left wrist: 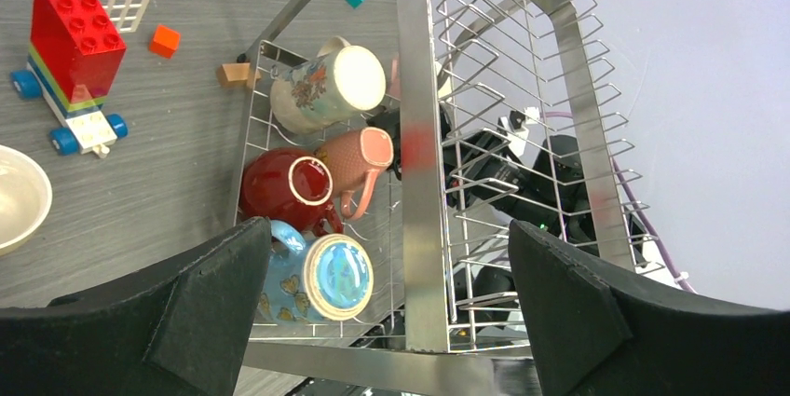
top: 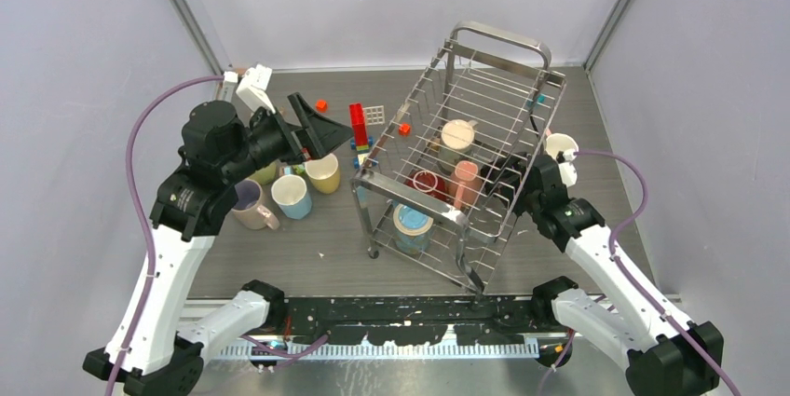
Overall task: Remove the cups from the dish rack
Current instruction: Unload the cup from the dish rack.
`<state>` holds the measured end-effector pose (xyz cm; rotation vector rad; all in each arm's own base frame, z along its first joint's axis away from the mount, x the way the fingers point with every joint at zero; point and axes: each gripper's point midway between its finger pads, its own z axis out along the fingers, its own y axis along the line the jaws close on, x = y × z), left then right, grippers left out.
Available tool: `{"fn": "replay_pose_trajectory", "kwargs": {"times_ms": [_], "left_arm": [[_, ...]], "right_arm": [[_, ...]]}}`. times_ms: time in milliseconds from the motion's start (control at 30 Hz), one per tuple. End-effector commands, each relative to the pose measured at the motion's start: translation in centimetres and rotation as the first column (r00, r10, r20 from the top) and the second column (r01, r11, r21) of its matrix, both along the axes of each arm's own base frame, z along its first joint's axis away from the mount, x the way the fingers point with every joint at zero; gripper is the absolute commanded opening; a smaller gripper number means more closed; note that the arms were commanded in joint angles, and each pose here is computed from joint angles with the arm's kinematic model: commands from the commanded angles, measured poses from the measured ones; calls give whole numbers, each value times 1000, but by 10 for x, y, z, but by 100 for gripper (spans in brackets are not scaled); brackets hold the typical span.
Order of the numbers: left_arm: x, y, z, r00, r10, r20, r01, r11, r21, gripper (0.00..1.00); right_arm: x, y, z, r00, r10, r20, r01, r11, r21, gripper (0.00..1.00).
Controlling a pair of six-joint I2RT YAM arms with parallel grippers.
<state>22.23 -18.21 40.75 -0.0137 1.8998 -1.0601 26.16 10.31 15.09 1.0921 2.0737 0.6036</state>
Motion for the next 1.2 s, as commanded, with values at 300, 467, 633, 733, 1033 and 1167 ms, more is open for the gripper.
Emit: {"fn": "replay_pose_trajectory", "kwargs": {"times_ms": [300, 467, 633, 733, 1033, 1167], "left_arm": [[-7, -20, 14, 989, -130, 70, 132, 991, -23, 100], [-6, -21, 10, 989, -134, 60, 135, 991, -16, 100], [-4, -23, 5, 989, -137, 49, 137, 990, -11, 100], [-3, -23, 4, 989, -137, 48, 138, 990, -7, 100], [-2, -27, -2, 987, -152, 45, 151, 988, 16, 100], [-2, -27, -6, 988, -151, 40, 150, 988, 33, 100]], "right_arm": [[49, 28, 105, 906, -22, 422, -73, 975, 207, 1], [46, 23, 98, 907, -25, 420, -63, 979, 195, 1], [45, 18, 86, 914, -32, 404, -45, 983, 180, 1], [45, 18, 78, 918, -30, 397, -46, 983, 180, 1], [42, 10, 60, 930, -26, 367, -21, 992, 122, 1], [39, 5, 55, 933, -31, 359, -5, 995, 100, 1]]}}
